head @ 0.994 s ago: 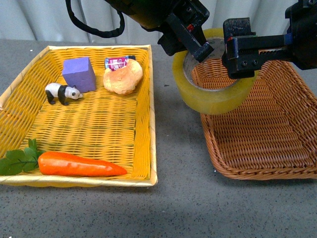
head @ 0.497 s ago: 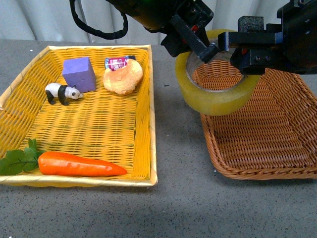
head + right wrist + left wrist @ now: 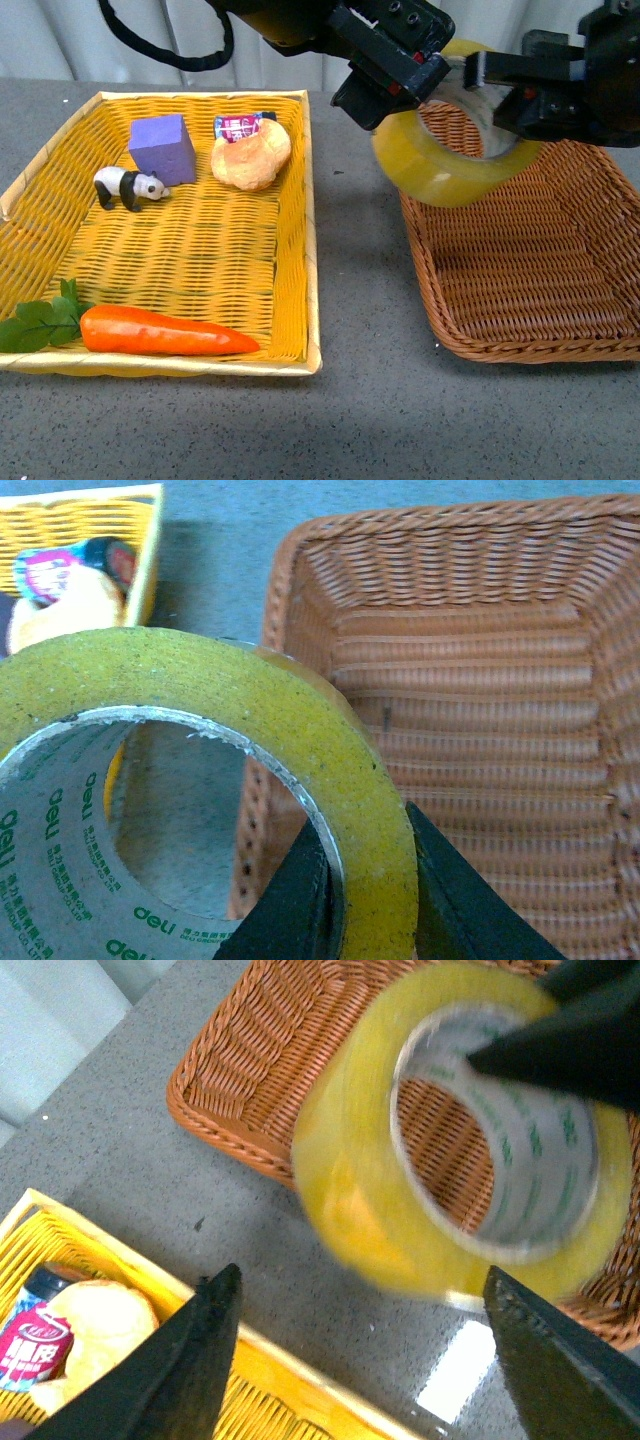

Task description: Move tape to another basket

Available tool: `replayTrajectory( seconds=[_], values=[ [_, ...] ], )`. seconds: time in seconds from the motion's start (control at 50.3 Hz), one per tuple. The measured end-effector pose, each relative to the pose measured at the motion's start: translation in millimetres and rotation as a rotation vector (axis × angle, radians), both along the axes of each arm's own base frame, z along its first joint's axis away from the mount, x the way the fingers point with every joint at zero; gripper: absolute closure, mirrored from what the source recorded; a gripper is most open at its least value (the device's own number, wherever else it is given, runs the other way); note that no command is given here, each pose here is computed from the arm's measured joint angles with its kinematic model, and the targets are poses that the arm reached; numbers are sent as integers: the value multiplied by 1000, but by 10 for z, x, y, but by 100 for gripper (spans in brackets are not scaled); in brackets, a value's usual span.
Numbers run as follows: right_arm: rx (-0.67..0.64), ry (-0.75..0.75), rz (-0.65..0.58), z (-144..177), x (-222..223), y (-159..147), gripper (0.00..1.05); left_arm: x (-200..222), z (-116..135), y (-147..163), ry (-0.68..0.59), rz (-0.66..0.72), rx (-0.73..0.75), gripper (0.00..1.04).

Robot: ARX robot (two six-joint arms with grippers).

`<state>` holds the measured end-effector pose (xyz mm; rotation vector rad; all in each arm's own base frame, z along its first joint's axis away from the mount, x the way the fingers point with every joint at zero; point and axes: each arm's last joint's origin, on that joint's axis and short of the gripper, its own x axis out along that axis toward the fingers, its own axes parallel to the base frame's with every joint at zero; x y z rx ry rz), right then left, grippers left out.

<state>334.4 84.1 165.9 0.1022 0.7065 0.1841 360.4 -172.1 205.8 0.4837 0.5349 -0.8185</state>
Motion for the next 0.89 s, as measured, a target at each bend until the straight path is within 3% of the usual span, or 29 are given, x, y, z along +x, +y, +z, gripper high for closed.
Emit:
replayTrajectory(
  seconds=[0.139,0.378,0.576,0.735,0.894],
  values=[
    [-36,-4,-57,12,95,-210,89,42,-32,114,-42,49,26,5],
    [-64,85,-86,-322,271,-469,89,281,74,533,-273,415,-94,7],
    [-87,170,-67,-673,400,-519,89,249,-93,1105,-351,768,-222,7],
    [-123,215,-72,-832,434,-525,89,178,-161,1334,-368,901,-295,7],
    [-130,173,-91,-806,453,-577,62,114,-233,1422,-385,980,-302,7]
  ],
)
